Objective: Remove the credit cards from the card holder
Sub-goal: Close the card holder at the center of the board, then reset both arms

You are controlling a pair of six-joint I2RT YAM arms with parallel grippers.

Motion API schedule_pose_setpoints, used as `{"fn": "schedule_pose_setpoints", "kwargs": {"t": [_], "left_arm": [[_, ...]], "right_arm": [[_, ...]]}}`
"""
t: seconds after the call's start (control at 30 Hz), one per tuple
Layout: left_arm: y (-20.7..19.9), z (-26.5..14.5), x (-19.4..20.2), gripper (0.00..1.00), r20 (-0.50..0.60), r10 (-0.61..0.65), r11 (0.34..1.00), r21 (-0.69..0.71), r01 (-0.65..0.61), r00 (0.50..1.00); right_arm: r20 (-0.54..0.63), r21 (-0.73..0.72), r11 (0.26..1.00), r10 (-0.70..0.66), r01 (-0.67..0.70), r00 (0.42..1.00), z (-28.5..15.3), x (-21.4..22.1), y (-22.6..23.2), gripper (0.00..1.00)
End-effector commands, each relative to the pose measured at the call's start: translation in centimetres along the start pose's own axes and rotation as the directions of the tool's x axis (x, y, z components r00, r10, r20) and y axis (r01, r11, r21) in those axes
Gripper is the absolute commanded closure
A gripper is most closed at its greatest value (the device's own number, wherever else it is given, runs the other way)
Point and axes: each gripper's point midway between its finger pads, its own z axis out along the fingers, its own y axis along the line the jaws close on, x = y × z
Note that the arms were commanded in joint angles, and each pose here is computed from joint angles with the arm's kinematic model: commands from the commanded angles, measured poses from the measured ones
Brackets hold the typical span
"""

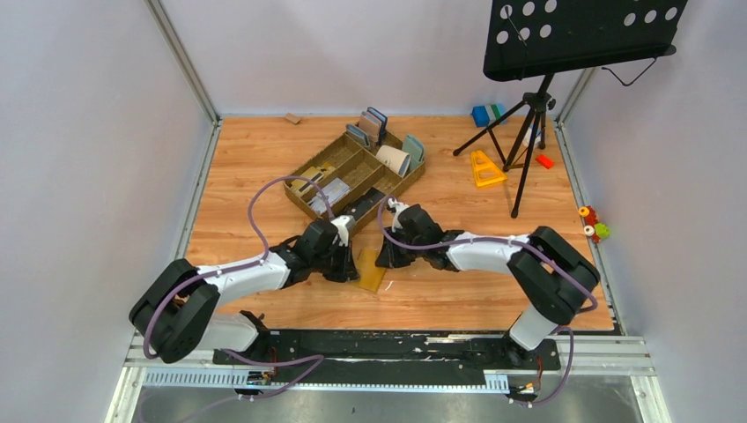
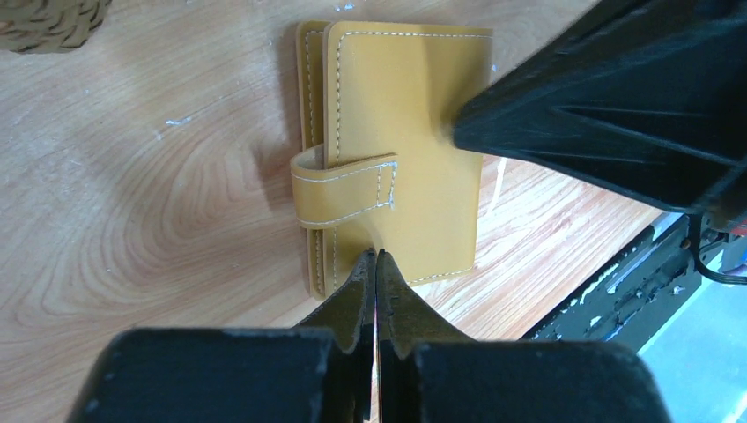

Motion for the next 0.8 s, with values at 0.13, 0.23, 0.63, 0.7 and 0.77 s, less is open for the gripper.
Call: {"fn": "schedule_pose_setpoints", "kwargs": {"t": [0.13,0.23,0.63,0.7,0.77], "left_arm": [[0.3,-4.2,-4.0,0.95,0.173,0.093,0.991,-0.109,-0.074,0.981],[0.8,-7.4,-6.7,0.87,0.302,0.132,0.977,-0.198,-0.073,0.944],[2.3,-17.2,-14.1,0.0,0.646,0.395,0.888,-0.451,-0.09,0.653],[2.7,-17.5,-14.8,0.0,0.682,0.439,0.871,-0.483,-0.09,0.585],[4.1,-17.7,-15.1,0.0,0.675,0.498,0.83,-0.554,-0.072,0.544]], "right_arm": [[0.287,0.052,0.994,-0.108,0.097,0.952,-7.8,-6.5,1.3,1.0],[0.347,0.175,0.981,-0.14,0.083,0.927,-11.1,-8.0,-0.5,0.99],[0.7,0.608,0.79,-0.482,-0.085,0.527,-27.7,-12.7,-6.7,0.0],[0.656,0.667,0.74,-0.531,-0.082,0.537,-28.7,-12.4,-7.5,0.0],[0.637,0.695,0.715,-0.564,-0.075,0.526,-29.5,-12.3,-8.2,0.0]]}}
